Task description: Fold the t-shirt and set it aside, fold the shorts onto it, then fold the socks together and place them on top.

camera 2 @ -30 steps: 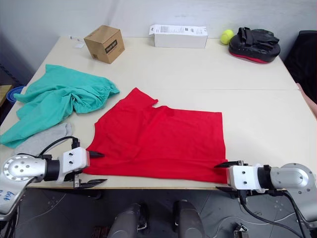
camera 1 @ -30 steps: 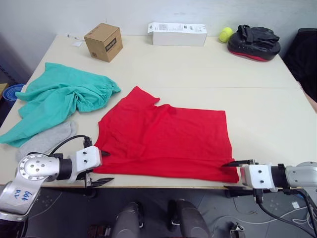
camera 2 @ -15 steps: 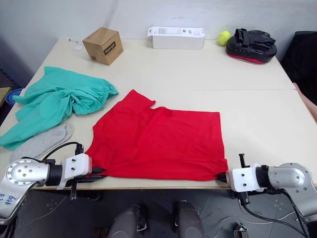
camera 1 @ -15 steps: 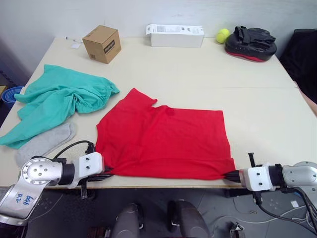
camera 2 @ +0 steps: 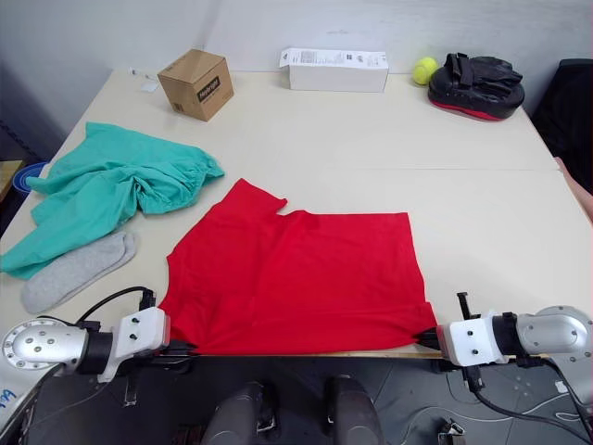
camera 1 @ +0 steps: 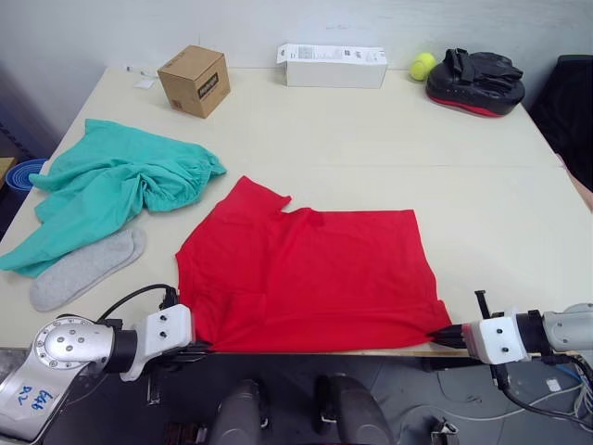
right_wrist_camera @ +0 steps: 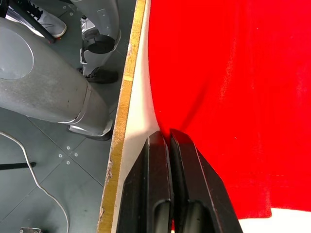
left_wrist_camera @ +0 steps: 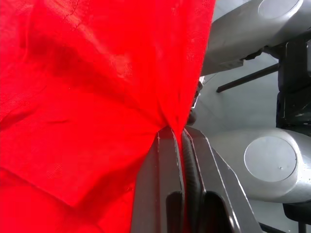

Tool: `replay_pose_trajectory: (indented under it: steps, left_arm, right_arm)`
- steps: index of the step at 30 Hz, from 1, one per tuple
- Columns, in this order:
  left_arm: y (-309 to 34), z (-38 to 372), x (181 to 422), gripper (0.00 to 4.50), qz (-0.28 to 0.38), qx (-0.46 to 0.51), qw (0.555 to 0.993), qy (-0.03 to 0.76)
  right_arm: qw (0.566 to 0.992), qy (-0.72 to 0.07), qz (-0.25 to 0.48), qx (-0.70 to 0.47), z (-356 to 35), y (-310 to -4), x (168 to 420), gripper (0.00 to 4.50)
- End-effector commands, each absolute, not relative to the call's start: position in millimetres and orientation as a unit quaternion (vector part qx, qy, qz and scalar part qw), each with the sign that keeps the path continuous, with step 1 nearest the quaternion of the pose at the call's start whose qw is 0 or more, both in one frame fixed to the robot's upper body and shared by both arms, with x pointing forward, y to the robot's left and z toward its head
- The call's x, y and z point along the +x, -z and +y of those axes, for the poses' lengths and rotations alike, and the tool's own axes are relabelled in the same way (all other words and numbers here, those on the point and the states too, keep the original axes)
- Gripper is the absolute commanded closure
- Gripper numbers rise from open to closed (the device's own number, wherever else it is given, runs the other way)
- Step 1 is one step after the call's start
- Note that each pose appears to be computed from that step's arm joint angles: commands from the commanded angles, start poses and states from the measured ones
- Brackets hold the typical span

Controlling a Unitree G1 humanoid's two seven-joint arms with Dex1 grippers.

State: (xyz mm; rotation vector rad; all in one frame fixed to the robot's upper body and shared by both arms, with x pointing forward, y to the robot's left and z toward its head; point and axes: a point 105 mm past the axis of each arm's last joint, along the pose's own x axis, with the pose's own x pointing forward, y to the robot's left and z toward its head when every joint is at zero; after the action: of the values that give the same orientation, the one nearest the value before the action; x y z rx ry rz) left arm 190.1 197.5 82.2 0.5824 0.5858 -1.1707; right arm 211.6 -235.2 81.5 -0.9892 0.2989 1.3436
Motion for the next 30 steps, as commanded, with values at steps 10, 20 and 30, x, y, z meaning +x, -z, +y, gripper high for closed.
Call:
replay_pose_trajectory:
  steps: [10,20,30]
  left_arm:
    - [-102.9,219.4,189.7,1.91,0.289,0.130,0.792,0.522]
    - [-170.0,242.1,270.5,0.04,0.241,0.000,0.860,0.451]
    - [-165.6,223.1,367.9,0.04,0.262,-0.069,0.895,0.353]
  right_arm:
    - [0.689,-0.632,0.185,-0.305,-221.1,-115.6,195.2,1.48]
    - [0.818,-0.534,0.177,-0.121,-204.8,-178.6,291.3,0.00]
    - [0.922,-0.323,0.212,-0.039,-203.0,-173.0,403.9,0.00]
